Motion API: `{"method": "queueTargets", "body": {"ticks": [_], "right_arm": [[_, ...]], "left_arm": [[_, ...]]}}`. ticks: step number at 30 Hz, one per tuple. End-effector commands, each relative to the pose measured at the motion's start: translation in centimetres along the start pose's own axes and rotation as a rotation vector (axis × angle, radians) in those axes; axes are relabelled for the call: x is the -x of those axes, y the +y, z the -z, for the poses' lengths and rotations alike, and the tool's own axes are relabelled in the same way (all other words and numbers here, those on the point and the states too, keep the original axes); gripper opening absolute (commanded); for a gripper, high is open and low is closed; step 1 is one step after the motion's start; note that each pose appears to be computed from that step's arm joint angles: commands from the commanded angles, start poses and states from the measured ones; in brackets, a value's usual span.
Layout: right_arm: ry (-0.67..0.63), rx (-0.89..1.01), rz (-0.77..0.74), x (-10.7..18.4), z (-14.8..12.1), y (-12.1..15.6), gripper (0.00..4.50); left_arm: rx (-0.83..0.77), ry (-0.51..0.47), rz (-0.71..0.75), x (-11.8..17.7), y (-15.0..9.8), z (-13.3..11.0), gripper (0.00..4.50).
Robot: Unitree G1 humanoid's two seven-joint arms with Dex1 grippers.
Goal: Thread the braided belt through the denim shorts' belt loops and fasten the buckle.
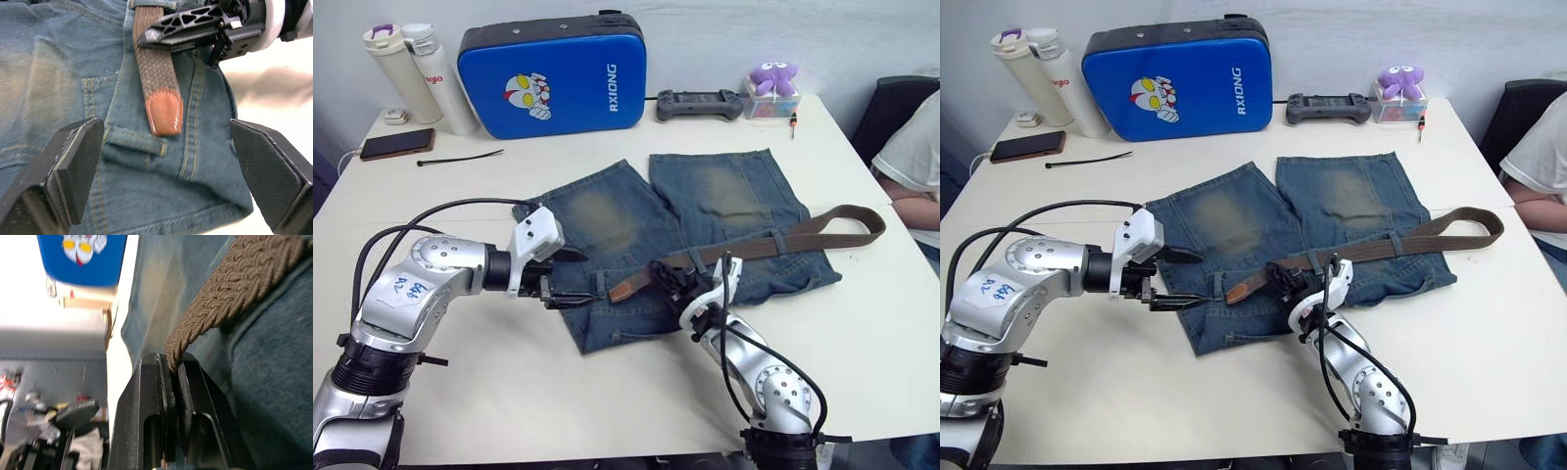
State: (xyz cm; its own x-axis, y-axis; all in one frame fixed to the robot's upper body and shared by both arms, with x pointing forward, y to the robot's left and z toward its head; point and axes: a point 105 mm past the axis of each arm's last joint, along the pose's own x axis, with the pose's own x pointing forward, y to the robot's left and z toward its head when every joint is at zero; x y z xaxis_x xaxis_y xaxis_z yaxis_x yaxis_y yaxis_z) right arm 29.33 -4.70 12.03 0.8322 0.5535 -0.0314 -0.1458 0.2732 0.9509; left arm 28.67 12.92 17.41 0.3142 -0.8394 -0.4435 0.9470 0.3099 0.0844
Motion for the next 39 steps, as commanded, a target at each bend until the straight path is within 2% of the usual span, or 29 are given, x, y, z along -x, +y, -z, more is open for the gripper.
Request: {"method": "queueTargets", "body": {"ticks": [1, 10, 13, 17, 20, 24, 26, 30, 31, 34, 39], "right_arm": [[0.056, -0.012, -0.044, -0.7, 1.4, 1.2, 0.05], [0.051, 0.029, 0.038, -1.2, 1.0, -0.3, 0.05], [0.041, 0.037, -0.008, -0.2, -0.3, 0.8, 1.16], [0.189, 0.264, -0.064, 3.0, 0.1, 2.2, 3.08], [0.262, 0.440, -0.045, 5.5, -0.2, 2.2, 4.47], [0.365, 0.666, -0.043, 8.3, -0.7, 2.8, 4.47], [0.374, 0.830, -0.020, 8.7, -1.9, 2.8, 4.47], [0.435, 1.339, 0.075, 8.6, -5.4, 1.6, 4.47], [0.454, 1.419, 0.090, 8.4, -6.2, 1.2, 4.47], [0.509, 1.533, 0.100, 8.1, -7.1, -0.2, 4.47], [0.618, 1.720, -0.064, 7.6, -6.0, -0.2, 4.47]], "left_arm": [[-0.041, -0.019, 0.006, 0.4, -0.2, -1.1, 4.50], [-0.039, -0.020, 0.013, 0.2, -0.6, -1.0, 4.50], [-0.041, -0.033, 0.012, 0.0, -0.4, -1.0, 4.50], [-0.051, -0.066, 0.034, -1.1, -0.4, -1.2, 4.50], [-0.056, -0.091, 0.059, -2.0, -0.4, -1.5, 4.50], [-0.071, -0.109, 0.091, -3.0, -0.2, -1.6, 4.50], [-0.075, -0.121, 0.098, -3.5, -0.1, -1.8, 4.50], [-0.085, -0.141, 0.107, -4.1, 0.1, -2.2, 4.50], [-0.086, -0.142, 0.105, -4.1, 0.2, -2.1, 4.50], [-0.090, -0.140, 0.089, -3.9, 0.5, -2.0, 4.50], [-0.084, -0.129, 0.050, -3.1, 0.7, -1.5, 4.50]]}}
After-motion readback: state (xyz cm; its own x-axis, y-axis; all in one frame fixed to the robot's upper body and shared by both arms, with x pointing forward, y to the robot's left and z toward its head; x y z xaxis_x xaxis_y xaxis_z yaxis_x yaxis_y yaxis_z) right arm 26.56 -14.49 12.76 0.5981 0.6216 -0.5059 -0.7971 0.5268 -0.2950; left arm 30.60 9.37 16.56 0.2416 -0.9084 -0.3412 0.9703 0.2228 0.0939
